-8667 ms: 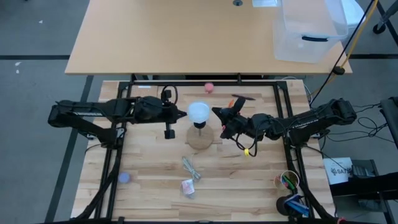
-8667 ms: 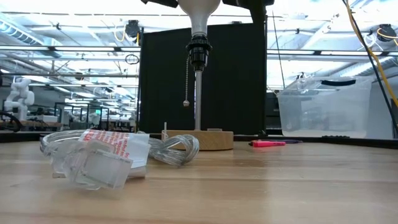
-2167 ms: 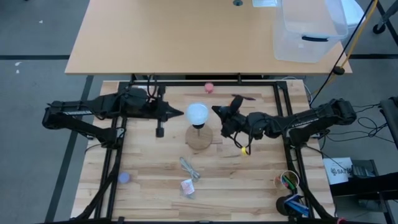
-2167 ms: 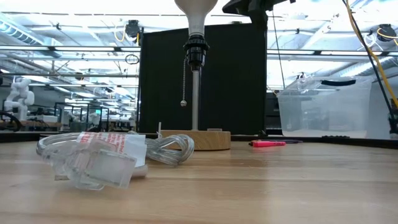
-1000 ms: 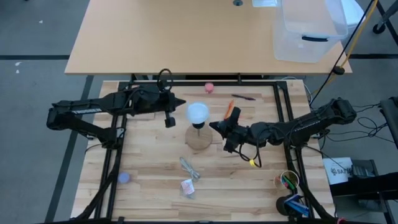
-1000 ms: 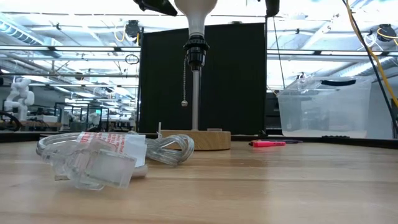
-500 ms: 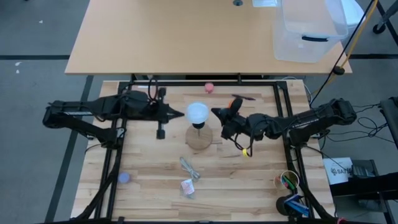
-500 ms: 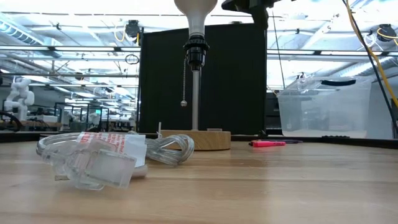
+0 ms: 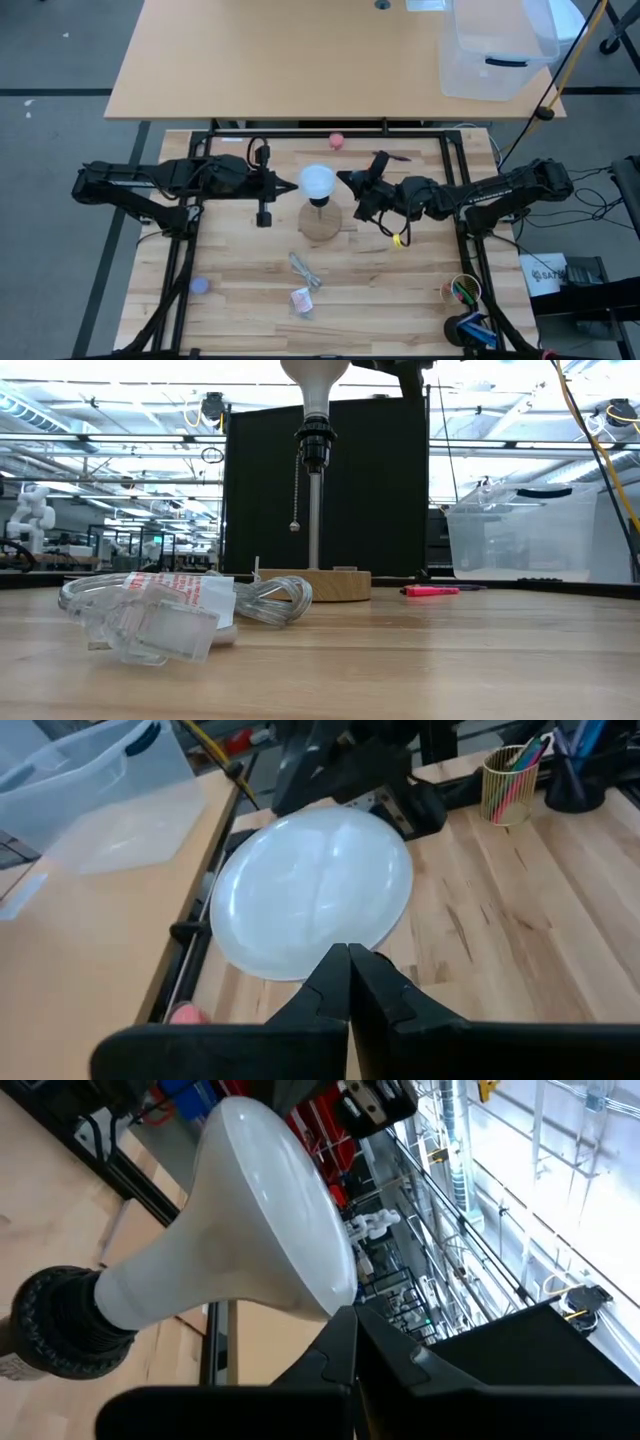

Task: Screw lightbulb
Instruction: Insert the white lightbulb into the desk lamp

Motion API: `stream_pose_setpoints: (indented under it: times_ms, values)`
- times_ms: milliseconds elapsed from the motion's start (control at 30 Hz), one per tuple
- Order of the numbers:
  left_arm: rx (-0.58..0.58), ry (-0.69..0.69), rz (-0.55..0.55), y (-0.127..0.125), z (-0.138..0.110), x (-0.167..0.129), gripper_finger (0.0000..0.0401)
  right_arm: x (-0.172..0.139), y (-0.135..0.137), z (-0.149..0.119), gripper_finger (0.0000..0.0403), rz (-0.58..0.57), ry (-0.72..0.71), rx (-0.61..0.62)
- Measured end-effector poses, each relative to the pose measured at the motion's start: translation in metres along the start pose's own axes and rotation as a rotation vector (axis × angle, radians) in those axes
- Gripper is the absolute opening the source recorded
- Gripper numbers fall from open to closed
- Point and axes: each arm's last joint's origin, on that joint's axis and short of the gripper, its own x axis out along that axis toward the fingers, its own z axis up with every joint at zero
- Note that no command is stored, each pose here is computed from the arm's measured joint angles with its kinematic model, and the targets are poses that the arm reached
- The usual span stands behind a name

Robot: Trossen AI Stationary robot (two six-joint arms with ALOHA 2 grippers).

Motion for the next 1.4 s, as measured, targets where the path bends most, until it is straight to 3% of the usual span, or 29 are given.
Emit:
stream_pose_setpoints:
  times_ms: [600, 933, 1133, 1400]
  values:
    - [-0.026, 0.078, 0.087, 0.025, -0.012, 0.015, 0.0000, -0.012, 0.011, 0.018, 0.0000, 0.064, -0.088, 0.028]
    - [-0.041, 0.050, 0.168, 0.038, -0.011, 0.013, 0.0000, -0.021, 0.021, 0.025, 0.0000, 0.136, -0.089, 0.053]
    - [-0.007, -0.025, 0.146, 0.029, -0.001, -0.001, 0.0000, -0.016, 0.020, 0.015, 0.0000, 0.093, 0.032, 0.029]
    - [0.031, -0.074, 0.002, 0.007, 0.005, -0.006, 0.0000, -0.004, 0.008, 0.000, 0.0000, 0.028, 0.080, -0.012]
